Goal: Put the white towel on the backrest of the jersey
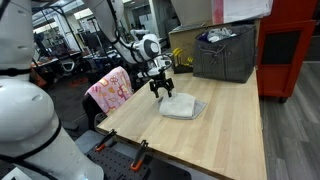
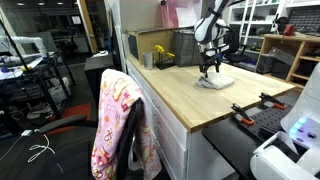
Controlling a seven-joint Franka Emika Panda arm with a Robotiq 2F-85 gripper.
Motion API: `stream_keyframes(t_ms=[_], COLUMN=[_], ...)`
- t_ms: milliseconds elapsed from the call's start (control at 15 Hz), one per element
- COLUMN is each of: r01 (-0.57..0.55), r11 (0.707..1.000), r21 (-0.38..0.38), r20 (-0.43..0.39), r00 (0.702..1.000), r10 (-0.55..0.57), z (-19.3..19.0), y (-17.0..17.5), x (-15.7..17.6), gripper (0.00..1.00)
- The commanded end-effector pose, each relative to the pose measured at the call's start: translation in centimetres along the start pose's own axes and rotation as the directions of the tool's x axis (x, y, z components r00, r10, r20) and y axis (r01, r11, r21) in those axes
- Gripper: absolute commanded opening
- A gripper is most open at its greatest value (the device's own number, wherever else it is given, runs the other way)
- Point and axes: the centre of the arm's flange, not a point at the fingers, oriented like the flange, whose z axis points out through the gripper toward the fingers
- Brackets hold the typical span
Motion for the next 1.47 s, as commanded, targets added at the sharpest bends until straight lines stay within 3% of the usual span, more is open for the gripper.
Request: stream_keyframes(t_ms=[0, 333, 600, 867, 1200, 1400], r01=[-0.012, 0.006, 0.015, -0.056, -0.136, -0.123], r11=[1.000, 1.000, 1.000, 0.997, 0.985, 0.990], r21=[-0.010, -0.004, -0.021, -0.049, -0.106, -0.072], r20=[-0.024, 0.001, -0.026, -0.064, -0.044, -0.005], r00=[1.000, 1.000, 1.000, 0.997, 0.990, 0.992], r10=[0.012, -0.006, -0.016, 0.053, 0.132, 0.123], z=[0.8, 1.2, 0.6, 0.3, 1.9, 2.9], y=[-0.2, -0.5, -1.0, -0.7, -0.2, -1.0], x=[2.0, 1.4, 1.6, 1.5, 0.9, 0.8], gripper=[1.00, 1.00, 1.00, 1.00, 1.00, 1.00])
